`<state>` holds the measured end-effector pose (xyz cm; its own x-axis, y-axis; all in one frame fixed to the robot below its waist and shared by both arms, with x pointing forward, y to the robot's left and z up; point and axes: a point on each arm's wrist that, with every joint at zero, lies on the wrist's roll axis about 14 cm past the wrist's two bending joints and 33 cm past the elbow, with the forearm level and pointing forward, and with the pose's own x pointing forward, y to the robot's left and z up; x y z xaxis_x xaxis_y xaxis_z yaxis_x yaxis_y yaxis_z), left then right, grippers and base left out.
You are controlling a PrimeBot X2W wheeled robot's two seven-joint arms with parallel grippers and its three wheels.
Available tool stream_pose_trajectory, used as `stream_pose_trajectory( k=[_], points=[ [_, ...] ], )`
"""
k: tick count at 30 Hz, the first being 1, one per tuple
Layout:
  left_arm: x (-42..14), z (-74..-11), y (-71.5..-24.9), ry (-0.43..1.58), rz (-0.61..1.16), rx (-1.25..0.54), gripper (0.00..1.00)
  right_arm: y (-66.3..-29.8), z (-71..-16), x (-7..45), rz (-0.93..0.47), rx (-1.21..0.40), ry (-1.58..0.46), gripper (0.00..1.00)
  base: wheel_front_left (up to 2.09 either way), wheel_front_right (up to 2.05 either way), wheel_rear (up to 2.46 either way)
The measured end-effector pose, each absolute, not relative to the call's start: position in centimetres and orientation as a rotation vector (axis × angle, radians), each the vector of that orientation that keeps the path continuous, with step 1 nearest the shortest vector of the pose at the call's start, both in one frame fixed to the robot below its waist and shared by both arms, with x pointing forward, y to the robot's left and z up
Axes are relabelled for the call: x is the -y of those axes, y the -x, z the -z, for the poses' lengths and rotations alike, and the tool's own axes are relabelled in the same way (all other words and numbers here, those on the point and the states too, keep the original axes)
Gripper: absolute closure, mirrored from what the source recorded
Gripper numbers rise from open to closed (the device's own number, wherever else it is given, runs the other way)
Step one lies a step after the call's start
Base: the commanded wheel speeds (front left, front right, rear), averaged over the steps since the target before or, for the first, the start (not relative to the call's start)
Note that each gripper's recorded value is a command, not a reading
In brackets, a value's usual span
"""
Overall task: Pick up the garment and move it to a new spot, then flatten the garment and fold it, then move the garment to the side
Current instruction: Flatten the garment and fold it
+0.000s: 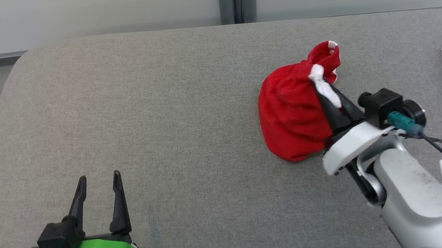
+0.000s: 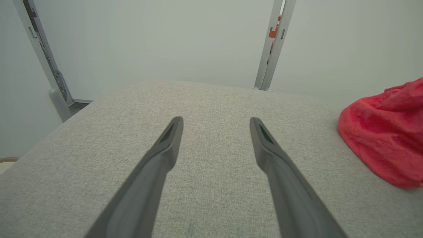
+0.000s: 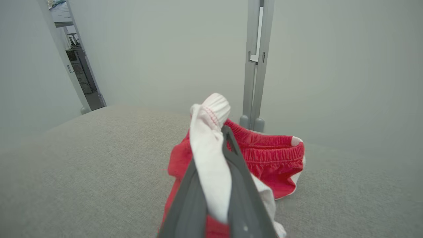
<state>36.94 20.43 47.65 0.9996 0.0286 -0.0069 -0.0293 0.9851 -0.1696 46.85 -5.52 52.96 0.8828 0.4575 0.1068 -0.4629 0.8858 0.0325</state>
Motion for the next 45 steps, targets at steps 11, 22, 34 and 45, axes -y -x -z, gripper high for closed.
stream_pose_trajectory(
  k=[11,22,34,45],
  points=[
    [-21.6,-47.4,-35.8,0.168,-0.068,-0.013,0.00,-40.4,-49.0,-7.3,-0.851,-0.048,-0.081,1.00,0.00,0.00,0.00],
    [-22.6,-46.9,-35.1,0.186,-0.107,-0.026,0.00,-35.8,-44.5,-10.9,-1.013,-0.211,-0.069,0.00,0.00,0.00,0.00],
    [-21.7,-47.2,-35.9,0.190,-0.082,-0.017,0.00,-41.0,-49.2,-6.0,-0.827,-0.041,-0.093,0.00,0.00,0.00,0.00],
    [-21.2,-46.8,-36.1,0.190,-0.069,-0.030,0.00,-42.6,-46.7,-2.4,-0.756,-0.090,0.003,0.00,0.00,0.00,0.00]
  ],
)
